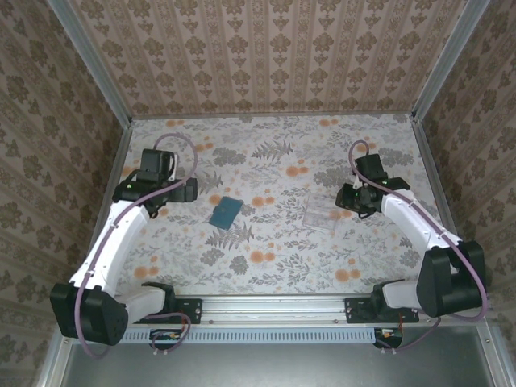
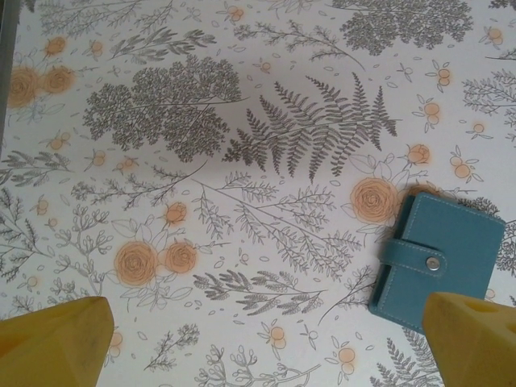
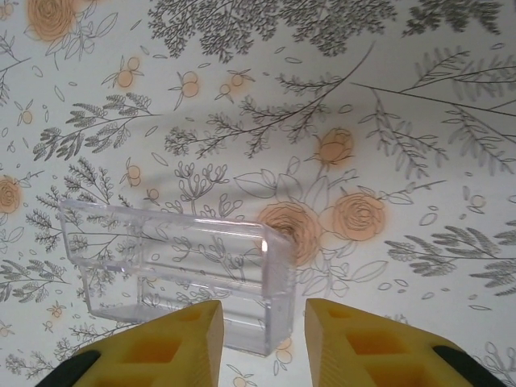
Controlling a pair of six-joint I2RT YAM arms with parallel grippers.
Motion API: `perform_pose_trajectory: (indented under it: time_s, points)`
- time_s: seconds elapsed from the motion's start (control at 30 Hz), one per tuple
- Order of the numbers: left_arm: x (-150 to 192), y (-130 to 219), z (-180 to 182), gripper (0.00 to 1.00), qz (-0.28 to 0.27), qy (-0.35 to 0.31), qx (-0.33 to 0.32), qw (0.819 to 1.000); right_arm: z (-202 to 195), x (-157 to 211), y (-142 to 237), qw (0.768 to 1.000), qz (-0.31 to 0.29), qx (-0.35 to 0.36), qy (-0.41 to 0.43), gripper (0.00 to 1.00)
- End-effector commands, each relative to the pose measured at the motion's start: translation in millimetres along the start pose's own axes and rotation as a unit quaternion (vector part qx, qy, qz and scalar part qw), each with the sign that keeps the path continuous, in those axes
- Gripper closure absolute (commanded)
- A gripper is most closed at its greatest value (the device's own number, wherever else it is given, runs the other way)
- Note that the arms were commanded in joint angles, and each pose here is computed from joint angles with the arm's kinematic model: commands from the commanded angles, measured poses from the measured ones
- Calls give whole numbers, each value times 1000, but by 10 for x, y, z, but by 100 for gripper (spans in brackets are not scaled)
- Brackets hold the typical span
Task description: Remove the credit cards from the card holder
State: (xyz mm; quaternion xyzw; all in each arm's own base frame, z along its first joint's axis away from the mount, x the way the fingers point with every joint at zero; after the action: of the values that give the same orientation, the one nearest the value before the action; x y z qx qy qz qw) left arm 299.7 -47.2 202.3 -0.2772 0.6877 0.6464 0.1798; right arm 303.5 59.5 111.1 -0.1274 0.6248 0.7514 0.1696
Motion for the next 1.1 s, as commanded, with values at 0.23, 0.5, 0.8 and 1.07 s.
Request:
perform_pose_trajectory:
  time_s: [0.23, 0.5, 0.8, 1.07]
  points:
    - [4, 97, 228, 0, -15, 55, 24, 998, -16, -2, -188, 999, 19, 19, -19, 70]
    - [39, 40, 247, 0, 0, 58, 25, 998, 11, 31, -342, 999, 31, 13, -18, 74]
    - [54, 43, 243, 0, 0, 60, 27, 998, 28, 46, -404, 999, 40, 17, -14, 78]
    - [57, 39, 243, 0, 0, 60, 27, 998, 28, 52, -442, 999, 44, 23, -7, 84]
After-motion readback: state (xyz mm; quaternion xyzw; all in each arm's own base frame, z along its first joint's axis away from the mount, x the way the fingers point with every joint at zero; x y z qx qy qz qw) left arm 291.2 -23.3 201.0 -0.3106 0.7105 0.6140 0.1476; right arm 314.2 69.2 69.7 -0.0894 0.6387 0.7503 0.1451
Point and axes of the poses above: each hand's point on the last joint's axis, 136 mm out from that joint toward the fingers, its own y axis back along the fingers, its own z axis along the line the jaws close on, x = y × z, the point moved 1 cm from there along y, back along the fingers, and after that the axes turned 13 degrees about y, right-handed, at the moved point
